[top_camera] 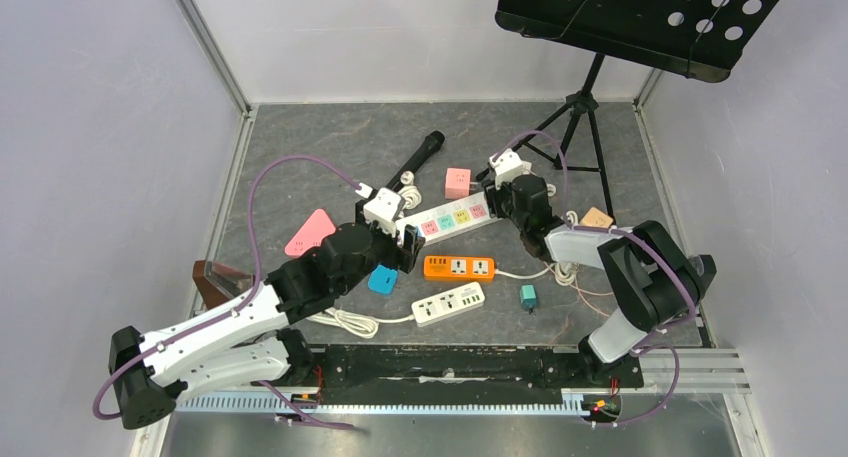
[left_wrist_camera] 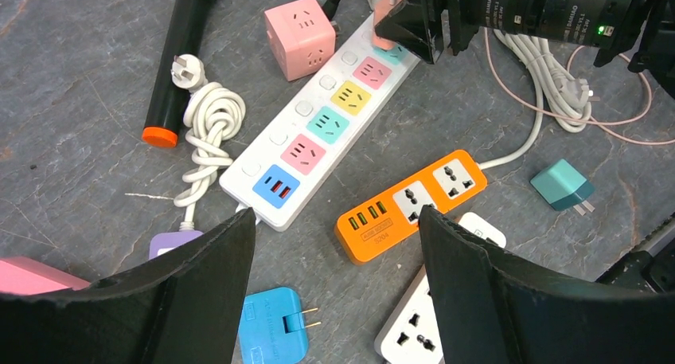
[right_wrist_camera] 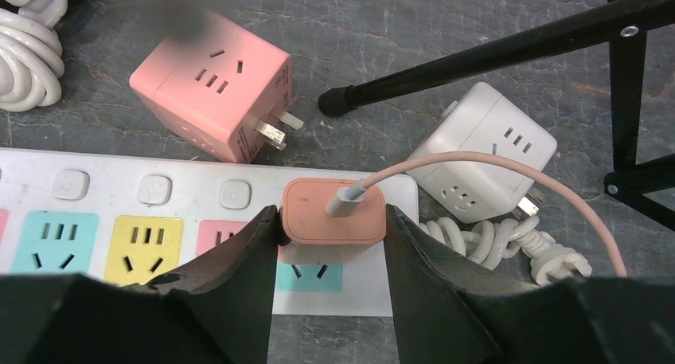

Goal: Insert the plug
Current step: Insert the plug into the socket.

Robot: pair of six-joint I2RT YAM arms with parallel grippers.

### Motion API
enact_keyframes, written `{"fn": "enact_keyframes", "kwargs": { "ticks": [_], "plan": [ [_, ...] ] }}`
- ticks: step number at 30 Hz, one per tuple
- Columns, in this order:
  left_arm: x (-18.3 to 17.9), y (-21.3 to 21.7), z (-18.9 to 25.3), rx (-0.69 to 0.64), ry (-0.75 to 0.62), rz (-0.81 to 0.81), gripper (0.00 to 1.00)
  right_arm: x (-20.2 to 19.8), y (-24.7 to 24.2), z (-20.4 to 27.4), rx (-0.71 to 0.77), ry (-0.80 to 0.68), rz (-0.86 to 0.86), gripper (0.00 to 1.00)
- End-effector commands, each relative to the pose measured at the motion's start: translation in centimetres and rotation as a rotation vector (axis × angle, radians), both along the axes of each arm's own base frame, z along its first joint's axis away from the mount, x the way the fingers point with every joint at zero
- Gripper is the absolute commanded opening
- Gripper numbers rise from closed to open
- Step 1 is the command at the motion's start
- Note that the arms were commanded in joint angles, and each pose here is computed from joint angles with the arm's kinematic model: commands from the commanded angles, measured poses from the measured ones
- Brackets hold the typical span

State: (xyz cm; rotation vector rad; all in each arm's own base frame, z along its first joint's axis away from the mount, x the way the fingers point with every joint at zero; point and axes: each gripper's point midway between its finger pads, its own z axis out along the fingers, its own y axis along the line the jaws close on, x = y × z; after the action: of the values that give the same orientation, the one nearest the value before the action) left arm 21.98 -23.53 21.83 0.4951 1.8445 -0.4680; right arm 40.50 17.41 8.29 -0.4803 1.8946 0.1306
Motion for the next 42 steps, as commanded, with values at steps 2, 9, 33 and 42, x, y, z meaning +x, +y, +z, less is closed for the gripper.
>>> {"fn": "enact_keyframes", "kwargs": {
  "ticks": [2,9,33,42],
  "plan": [
    [0.5,0.0,1.0,-0.036,-0.013,0.033,0.81,-1.7,-0.1,-2.6,-0.057,0.038,-0.009,0.00],
    [0.5,0.2,1.0,-0.038,-0.017,0.040,0.81,-3.8,-0.6,-5.4,-0.057,0.107,-0.052,0.00],
    [0.4,0.7,0.7,-0.040,-0.009,0.061,0.81,-8.9,-2.4,-12.3,-0.103,0.291,-0.124,0.00],
    [0.4,0.9,0.8,-0.038,-0.015,0.066,0.81,-6.5,-2.3,-8.6,-0.141,0.173,-0.175,0.21]
  ]
}}
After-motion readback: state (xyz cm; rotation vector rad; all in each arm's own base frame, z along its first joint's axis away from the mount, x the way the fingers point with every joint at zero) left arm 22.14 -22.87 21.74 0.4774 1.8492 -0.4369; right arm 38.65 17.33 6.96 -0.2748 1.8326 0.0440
